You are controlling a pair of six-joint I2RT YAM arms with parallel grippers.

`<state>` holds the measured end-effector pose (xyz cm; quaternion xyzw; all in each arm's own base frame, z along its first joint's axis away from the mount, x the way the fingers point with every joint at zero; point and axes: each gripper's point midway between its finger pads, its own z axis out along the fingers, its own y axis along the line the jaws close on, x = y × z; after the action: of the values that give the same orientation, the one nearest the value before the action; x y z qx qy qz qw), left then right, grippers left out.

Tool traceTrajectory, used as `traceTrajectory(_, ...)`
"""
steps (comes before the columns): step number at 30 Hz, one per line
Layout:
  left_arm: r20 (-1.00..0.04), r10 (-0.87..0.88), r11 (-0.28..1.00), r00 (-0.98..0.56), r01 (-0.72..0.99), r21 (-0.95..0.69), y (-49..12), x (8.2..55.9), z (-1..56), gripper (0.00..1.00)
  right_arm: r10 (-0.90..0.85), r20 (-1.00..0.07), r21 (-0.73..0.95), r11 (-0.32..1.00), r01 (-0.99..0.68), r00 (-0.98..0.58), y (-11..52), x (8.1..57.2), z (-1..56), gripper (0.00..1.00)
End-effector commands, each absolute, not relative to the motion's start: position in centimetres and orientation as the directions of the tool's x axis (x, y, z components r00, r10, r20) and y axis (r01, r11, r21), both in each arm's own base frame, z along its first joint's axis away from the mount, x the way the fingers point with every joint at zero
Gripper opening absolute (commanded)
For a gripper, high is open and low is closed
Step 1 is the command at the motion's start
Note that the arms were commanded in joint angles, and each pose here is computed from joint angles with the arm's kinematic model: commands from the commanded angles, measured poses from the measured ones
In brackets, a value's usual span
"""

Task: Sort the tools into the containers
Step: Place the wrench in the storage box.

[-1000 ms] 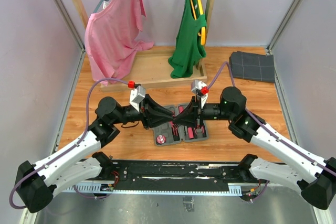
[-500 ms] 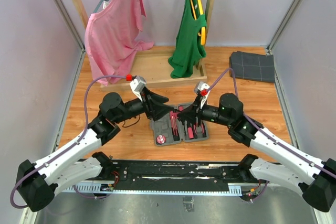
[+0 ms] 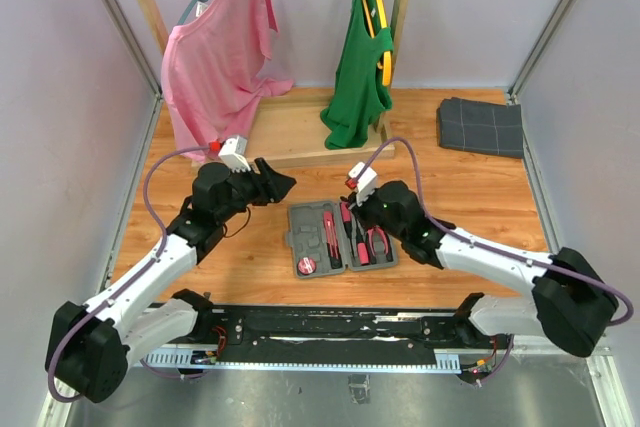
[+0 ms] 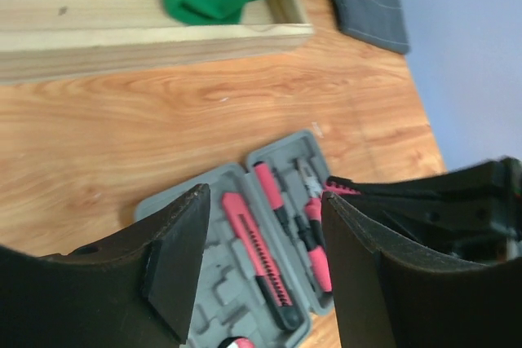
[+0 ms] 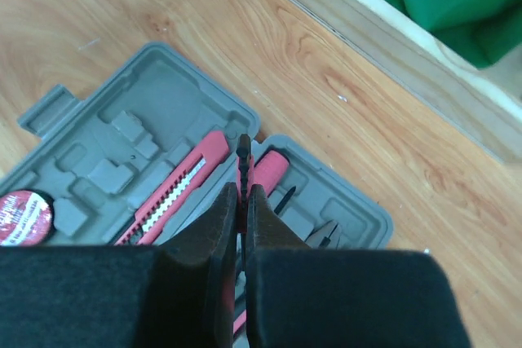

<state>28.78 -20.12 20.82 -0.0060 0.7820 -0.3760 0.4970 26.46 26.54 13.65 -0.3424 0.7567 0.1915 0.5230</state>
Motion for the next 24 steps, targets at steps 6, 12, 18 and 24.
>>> traceTrajectory(6,-0.718,-0.442,0.797,-0.537,0.132,-0.589,-16.1,29.3,14.2,0.61,-0.587,-0.744,-0.569,0.308,-0.762,0.318,32.5,25.2,13.3,0.04)
traceTrajectory(12,-0.729,-0.448,0.825,-0.517,0.076,-0.560,-14.5,28.7,12.1,0.61,-0.676,-0.596,-0.652,0.093,-0.753,0.433,35.2,24.5,10.8,0.03)
traceTrajectory(18,-0.748,-0.462,0.838,-0.476,0.043,-0.544,-13.1,28.5,11.0,0.61,-0.704,-0.532,-0.684,0.028,-0.729,0.471,36.8,25.2,10.0,0.04)
traceTrajectory(24,-0.739,-0.497,0.819,-0.455,0.033,-0.572,-12.2,29.8,10.7,0.61,-0.737,-0.471,-0.710,-0.010,-0.704,0.485,37.5,26.2,9.0,0.05)
